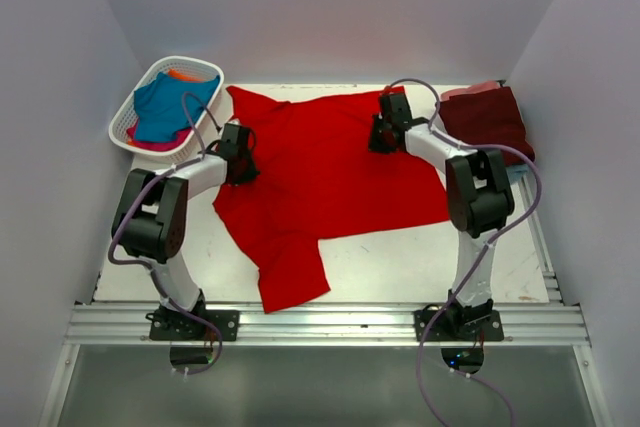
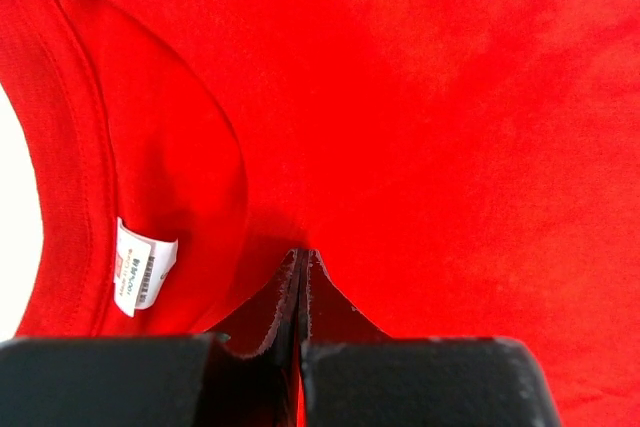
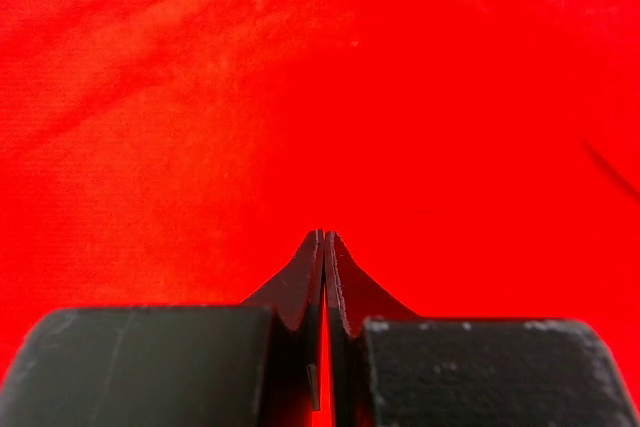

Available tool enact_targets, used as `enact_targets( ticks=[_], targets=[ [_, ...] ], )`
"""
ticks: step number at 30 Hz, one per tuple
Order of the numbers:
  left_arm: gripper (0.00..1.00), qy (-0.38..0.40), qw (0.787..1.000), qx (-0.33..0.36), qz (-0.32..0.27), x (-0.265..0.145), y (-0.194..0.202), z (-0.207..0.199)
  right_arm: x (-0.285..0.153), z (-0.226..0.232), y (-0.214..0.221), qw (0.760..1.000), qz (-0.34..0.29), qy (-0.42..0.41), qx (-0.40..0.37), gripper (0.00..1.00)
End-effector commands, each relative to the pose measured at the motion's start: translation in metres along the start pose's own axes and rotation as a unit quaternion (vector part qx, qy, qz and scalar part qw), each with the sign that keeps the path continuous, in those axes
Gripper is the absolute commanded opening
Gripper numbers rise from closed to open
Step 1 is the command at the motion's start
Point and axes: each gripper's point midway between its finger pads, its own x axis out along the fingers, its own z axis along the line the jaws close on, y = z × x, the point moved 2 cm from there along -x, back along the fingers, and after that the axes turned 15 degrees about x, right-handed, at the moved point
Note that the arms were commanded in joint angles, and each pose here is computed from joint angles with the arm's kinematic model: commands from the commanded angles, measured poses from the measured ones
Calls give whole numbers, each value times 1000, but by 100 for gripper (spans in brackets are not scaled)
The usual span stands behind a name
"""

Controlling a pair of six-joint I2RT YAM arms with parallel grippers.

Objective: Fold and stack the t-shirts
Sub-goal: Flatten the tshirt out

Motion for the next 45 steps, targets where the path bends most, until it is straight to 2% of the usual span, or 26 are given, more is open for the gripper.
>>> enact_targets(
  ticks=[1,4,6,8,9,20,22,30,31,33,34,35,40,43,44,45],
  targets=[
    [0,22,998,10,-66,-32,-58,-11,9,-3,-16,999,-27,27,-14,0],
    [0,31,995,10,-98,-34,-88,-21,26,-12,-23,999,-24,41,-3,0],
    [0,23,996,15,-82,-15,-90,-21,31,-13,-35,998,-32,46,5,0],
    [0,22,996,15,-80,-6,-104,-26,43,-21,-32,998,-15,63,7,0],
    [0,17,998,18,-50,10,-91,-25,43,-19,-39,998,-21,62,5,0],
    [0,-13,999,12,38,80,-38,-8,64,-44,-44,996,-9,90,18,0],
    [0,-14,999,8,40,87,-38,-6,67,-47,-45,996,-6,92,20,0],
    [0,-17,1000,4,25,107,-78,-1,72,-63,-42,994,3,107,35,0],
    [0,-10,1000,2,7,107,-100,-4,71,-62,-42,994,2,105,36,0],
    [0,-9,999,2,32,123,-93,-3,71,-64,-39,994,5,106,38,0],
    [0,-3,1000,1,16,124,-109,-7,71,-63,-39,994,5,103,38,0],
    [0,-2,1000,2,24,133,-104,-8,71,-64,-38,994,5,105,38,0],
    [0,25,1000,8,-1,135,-121,-18,69,-59,-40,995,4,92,38,0],
    [0,45,999,13,-26,113,-136,-24,63,-48,-46,997,-10,63,39,0],
    [0,66,996,14,-63,83,-160,-32,51,-44,-49,998,-19,49,38,0],
    [7,69,996,16,-61,73,-151,-32,45,-40,-52,998,-29,34,38,0]
  ],
)
